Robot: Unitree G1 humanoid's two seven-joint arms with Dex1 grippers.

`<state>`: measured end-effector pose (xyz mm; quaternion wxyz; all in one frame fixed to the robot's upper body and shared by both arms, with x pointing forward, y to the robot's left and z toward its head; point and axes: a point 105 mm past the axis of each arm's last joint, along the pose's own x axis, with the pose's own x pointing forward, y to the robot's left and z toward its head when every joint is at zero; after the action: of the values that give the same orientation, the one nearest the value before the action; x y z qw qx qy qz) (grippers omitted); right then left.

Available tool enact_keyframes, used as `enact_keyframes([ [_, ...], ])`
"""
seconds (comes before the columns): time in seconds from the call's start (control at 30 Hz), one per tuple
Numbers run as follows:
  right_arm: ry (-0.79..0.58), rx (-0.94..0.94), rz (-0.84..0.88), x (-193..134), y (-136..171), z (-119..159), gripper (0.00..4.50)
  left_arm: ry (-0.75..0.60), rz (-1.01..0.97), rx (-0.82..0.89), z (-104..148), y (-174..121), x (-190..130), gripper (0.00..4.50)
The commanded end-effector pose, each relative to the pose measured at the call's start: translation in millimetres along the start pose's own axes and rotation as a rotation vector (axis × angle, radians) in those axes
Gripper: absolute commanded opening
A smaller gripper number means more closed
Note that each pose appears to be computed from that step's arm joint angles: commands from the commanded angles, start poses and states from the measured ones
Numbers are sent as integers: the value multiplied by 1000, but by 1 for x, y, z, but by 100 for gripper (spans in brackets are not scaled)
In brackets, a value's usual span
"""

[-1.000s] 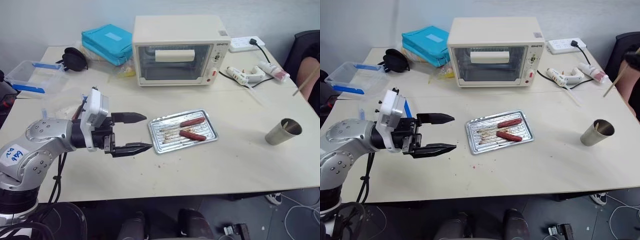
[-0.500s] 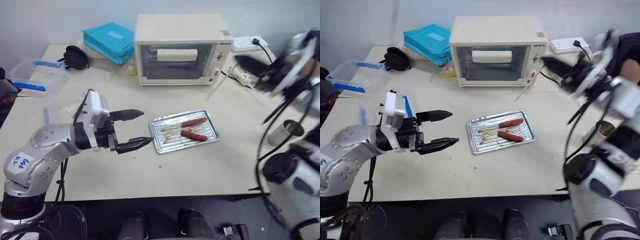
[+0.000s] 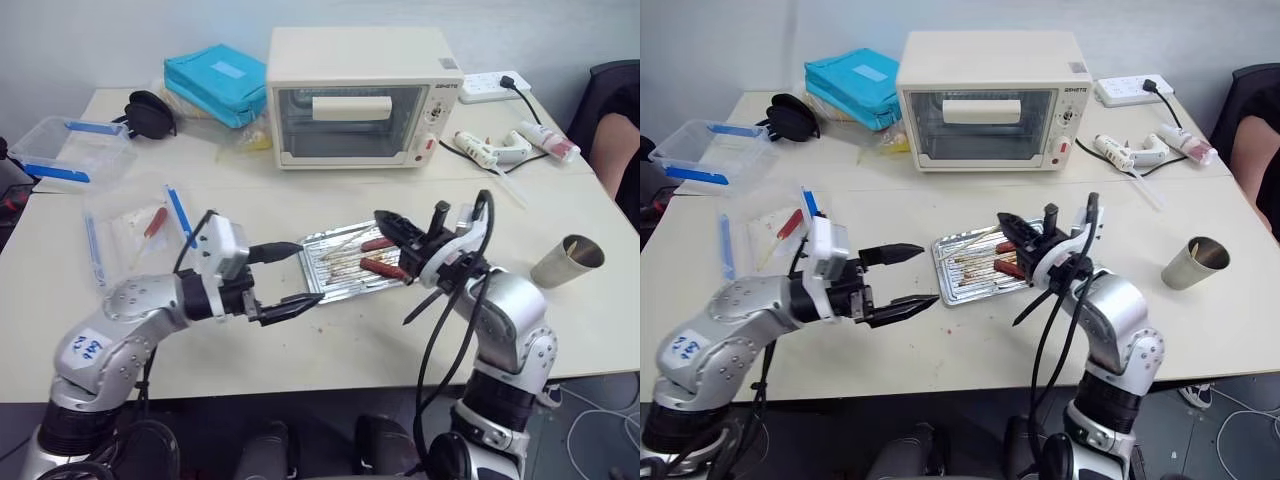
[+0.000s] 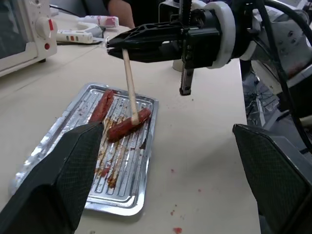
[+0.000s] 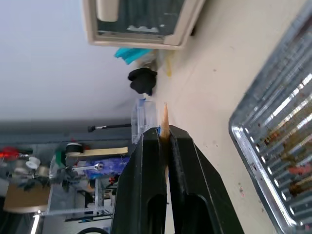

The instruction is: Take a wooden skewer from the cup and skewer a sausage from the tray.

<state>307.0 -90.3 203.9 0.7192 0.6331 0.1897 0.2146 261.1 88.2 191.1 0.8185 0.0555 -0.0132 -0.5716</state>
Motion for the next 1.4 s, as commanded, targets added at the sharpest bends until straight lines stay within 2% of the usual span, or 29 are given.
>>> enact_keyframes([
  [0.03, -14, 22, 31, -7, 13, -8, 7, -27, 39, 85, 3, 7, 9, 450],
  [0.3, -25, 65, -4, -12, 6, -15, 7, -113, 111, 109, 13, 25, 23, 450],
  [0.57, -19, 71, 33, -10, 13, -18, 7, -93, 33, 64, 6, 20, 37, 450],
  [0.67, -19, 70, 40, -9, 15, -17, 0, -92, 10, 69, 4, 17, 40, 394],
  [0.8, -20, 68, 50, -9, 17, -17, 0, -104, 9, 74, 7, 18, 40, 281],
  [0.83, -22, 67, 52, -9, 17, -16, 0, -104, 12, 76, 7, 18, 40, 275],
  [1.17, -32, 69, 62, -9, 19, -14, 0, -121, 56, 79, 8, 22, 39, 3],
  [1.4, -37, 58, 46, -10, 14, -10, 0, -127, 85, 73, 10, 25, 38, 3],
])
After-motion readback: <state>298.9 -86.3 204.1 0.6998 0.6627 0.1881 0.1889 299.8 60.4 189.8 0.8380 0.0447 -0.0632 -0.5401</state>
